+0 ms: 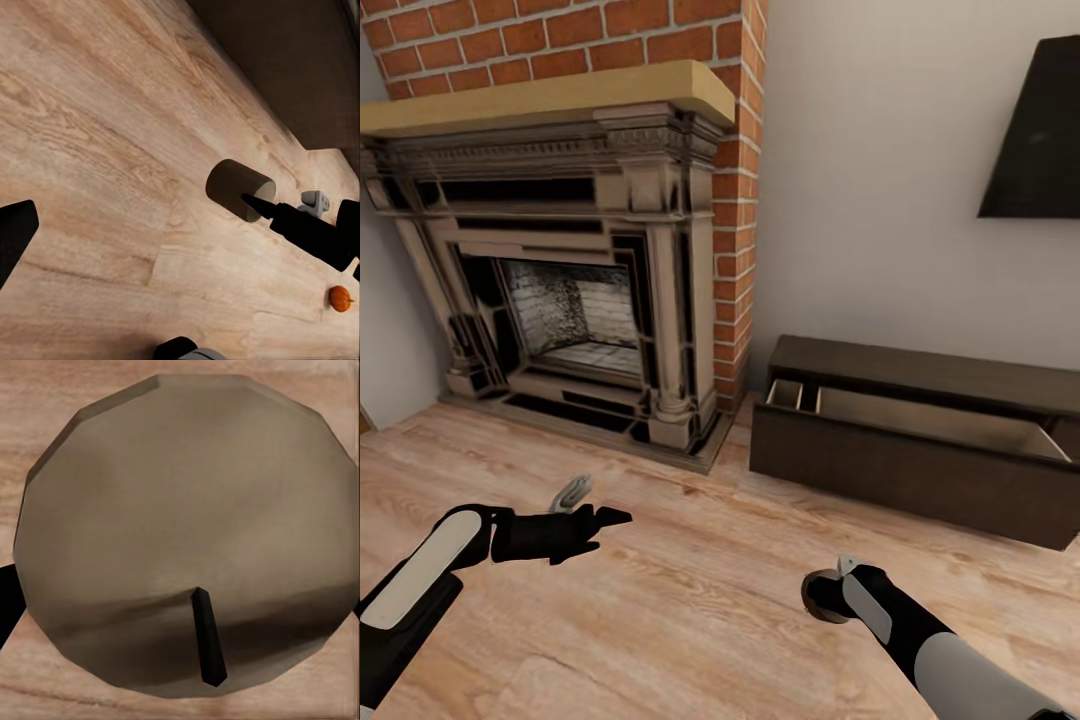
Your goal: Place each of the two pumpkins and all three candles from the living room inside a cabinet in the living room (use any cabinet), then make sure every cabinet is closed, and position the cauldron so it is next to a table in the living room.
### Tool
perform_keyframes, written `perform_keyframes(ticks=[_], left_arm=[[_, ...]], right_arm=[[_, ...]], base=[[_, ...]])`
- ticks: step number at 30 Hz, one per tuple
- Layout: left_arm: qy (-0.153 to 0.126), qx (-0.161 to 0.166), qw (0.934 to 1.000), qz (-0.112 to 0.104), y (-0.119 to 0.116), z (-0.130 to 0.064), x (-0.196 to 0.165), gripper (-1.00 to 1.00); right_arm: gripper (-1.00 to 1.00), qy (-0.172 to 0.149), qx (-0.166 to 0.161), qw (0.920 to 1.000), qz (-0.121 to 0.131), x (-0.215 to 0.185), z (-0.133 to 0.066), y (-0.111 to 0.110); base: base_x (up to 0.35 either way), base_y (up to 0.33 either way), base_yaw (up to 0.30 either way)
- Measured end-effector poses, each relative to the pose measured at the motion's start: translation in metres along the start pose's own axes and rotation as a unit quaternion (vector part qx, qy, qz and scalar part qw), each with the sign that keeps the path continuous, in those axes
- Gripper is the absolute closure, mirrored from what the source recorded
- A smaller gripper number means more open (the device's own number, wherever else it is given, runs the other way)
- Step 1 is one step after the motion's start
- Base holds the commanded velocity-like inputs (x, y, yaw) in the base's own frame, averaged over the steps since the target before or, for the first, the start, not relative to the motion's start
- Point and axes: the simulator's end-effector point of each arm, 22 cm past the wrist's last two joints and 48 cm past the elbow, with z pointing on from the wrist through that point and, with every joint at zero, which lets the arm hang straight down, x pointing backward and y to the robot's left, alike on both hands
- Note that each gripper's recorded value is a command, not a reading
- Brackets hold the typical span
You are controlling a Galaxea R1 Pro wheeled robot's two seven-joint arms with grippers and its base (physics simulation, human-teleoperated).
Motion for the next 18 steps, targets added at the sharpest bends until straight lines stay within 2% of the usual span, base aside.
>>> perform_keyframes(ticks=[13, 18], left_arm=[[-0.016, 0.015, 0.9996, 0.016, -0.024, -0.014, -0.004, -1.0], [-0.021, 0.017, 0.9994, 0.02, -0.03, -0.019, -0.006, -1.0]], right_arm=[[1.0, -0.019, -0.008, 0.9998, 0.0, -0.017, -0.019, 0.005], [1.0, -0.025, -0.009, 0.9996, -0.001, -0.022, -0.026, 0.006]], base=[[0.0, -0.001, -0.254], [0.0, 0.0, -0.178]])
